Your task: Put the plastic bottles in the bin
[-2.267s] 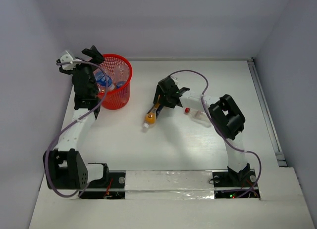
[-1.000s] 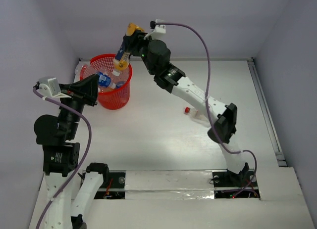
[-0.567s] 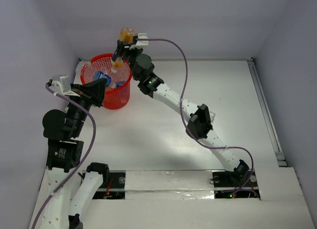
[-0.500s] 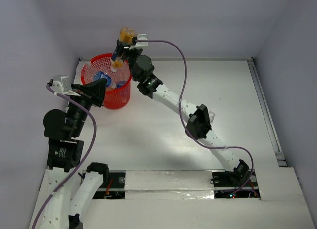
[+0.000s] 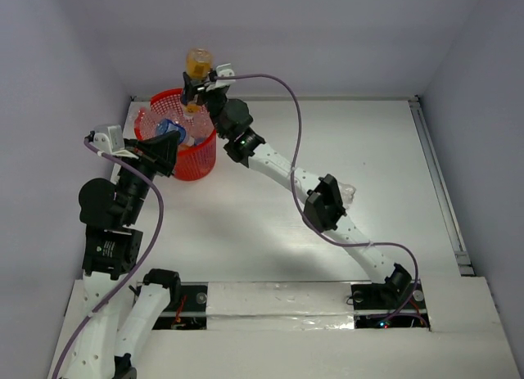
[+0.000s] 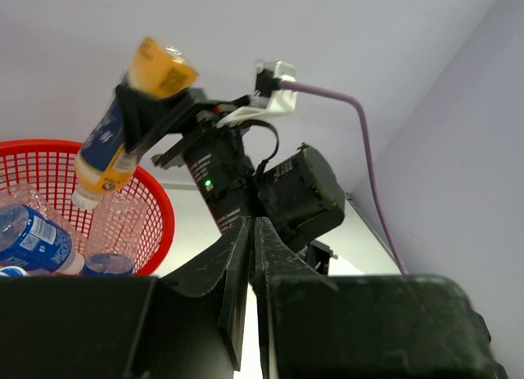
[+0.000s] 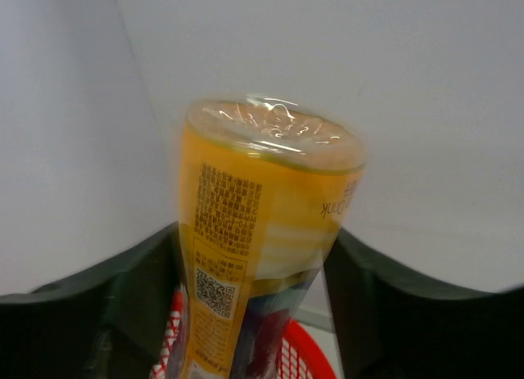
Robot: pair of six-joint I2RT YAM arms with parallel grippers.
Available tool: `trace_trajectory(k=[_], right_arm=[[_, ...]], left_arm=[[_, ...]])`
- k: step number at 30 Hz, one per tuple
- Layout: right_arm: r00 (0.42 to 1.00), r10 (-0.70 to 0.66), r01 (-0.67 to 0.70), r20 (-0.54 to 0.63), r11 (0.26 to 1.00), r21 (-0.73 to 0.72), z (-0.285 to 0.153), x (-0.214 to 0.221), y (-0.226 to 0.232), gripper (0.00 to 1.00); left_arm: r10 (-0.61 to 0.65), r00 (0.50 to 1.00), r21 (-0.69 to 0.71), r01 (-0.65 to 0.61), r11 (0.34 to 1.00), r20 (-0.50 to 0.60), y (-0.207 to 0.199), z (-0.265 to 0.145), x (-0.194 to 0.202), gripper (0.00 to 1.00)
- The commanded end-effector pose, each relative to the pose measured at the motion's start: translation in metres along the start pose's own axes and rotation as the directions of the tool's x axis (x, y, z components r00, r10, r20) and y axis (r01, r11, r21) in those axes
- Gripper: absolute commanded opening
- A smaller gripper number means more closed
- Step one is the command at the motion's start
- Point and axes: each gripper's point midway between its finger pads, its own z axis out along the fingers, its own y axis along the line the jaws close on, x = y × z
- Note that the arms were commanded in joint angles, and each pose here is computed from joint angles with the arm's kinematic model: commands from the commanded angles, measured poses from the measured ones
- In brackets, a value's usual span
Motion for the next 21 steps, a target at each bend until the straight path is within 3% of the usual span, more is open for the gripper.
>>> trace_trajectory(k=[1,4,9,13,19,20,21], right_arm=[[0.999,-0.028,0.029,0.016,0.996,-0.088,-0.008,0.01,0.026,0.75],[0.999,-0.054,0.054,0.005,0.992,-0.112,-0.008,0.012,0.029,0.86],[0.997,-0.071,0.069,-0.007,0.987,-0.147,-0.012,0.003,0.044,0.92],[0.999,-0.036,0.036,0.003,0.988,-0.152,-0.011,-0.03,0.05,0.96],[0.998,0.053,-0.056,-0.025,0.985,-0.162,-0.007,-0.074,0.047,1.0],[0.995,0.064,-0.075,-0.07,0.983,-0.17,-0.014,-0.06,0.048,1.0],[0.994,0.107,-0.112,-0.038,0.979,-0.169,-0.012,-0.096,0.042,1.0]], left_arm=[[0.021,0.999,0.018,-0.022,1.0,0.05,-0.004,0.001,-0.011,0.04],[0.023,0.999,0.021,-0.024,0.999,0.049,-0.005,0.001,-0.01,0.04],[0.024,0.998,0.022,-0.026,0.999,0.054,-0.006,-0.001,-0.01,0.04],[0.023,0.998,0.027,-0.024,0.999,0.052,-0.008,-0.002,-0.011,0.06],[0.003,1.0,0.063,-0.005,0.998,0.026,-0.016,-0.002,-0.009,0.17],[-0.004,1.0,0.07,0.002,0.998,0.025,-0.018,-0.003,-0.01,0.21],[-0.008,1.0,0.078,0.006,0.997,0.026,-0.02,-0.003,-0.011,0.23]])
